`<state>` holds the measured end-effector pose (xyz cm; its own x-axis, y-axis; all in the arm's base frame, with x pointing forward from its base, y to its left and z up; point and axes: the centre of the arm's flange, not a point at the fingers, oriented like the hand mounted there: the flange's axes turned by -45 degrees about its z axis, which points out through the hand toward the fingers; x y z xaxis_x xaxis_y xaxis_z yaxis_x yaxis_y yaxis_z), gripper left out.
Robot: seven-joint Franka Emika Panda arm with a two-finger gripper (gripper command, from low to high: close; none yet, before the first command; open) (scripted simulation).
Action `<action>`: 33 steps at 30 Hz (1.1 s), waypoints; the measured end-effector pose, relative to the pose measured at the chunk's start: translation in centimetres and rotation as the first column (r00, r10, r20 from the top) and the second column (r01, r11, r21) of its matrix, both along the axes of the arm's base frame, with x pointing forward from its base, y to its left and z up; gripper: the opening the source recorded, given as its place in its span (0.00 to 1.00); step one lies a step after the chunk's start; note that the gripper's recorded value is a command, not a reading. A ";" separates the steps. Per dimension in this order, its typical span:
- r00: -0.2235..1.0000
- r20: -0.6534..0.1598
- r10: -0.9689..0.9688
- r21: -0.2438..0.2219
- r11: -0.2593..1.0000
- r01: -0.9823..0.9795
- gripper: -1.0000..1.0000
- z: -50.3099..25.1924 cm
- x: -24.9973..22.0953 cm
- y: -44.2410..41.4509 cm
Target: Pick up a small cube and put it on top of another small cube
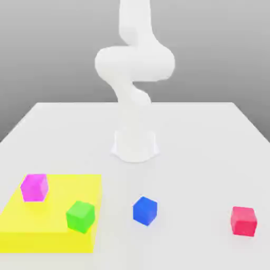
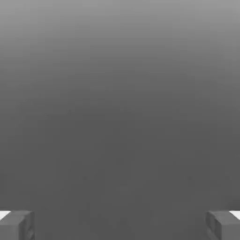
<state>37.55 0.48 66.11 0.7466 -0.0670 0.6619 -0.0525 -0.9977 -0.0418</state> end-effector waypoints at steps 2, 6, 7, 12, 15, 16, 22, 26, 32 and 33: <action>0.997 -0.073 -0.040 0.029 0.999 0.043 0.50 -4.9 2.2 0.4; 0.969 -0.215 -0.119 0.070 0.988 0.136 0.50 -14.9 4.8 1.0; 0.958 -0.250 -0.138 0.076 0.984 0.161 0.50 -17.4 5.1 1.1; 0.873 -0.426 -0.236 0.084 0.951 0.298 0.50 -30.0 4.2 1.6; 0.792 -0.533 -0.298 0.064 0.919 0.388 0.50 -37.6 1.7 1.9; 0.758 -0.569 -0.319 0.052 0.906 0.420 0.50 -40.2 0.4 2.0; 0.648 -0.661 -0.379 0.005 0.861 0.508 0.50 -49.5 -3.7 2.2; 0.646 -0.663 -0.377 0.005 0.862 0.507 0.50 -52.9 -4.0 2.3; 0.647 -0.662 -0.377 0.006 0.862 0.507 0.00 -53.4 -4.0 2.3; 0.647 -0.662 -0.377 0.005 0.862 0.507 0.00 -53.6 -4.1 2.3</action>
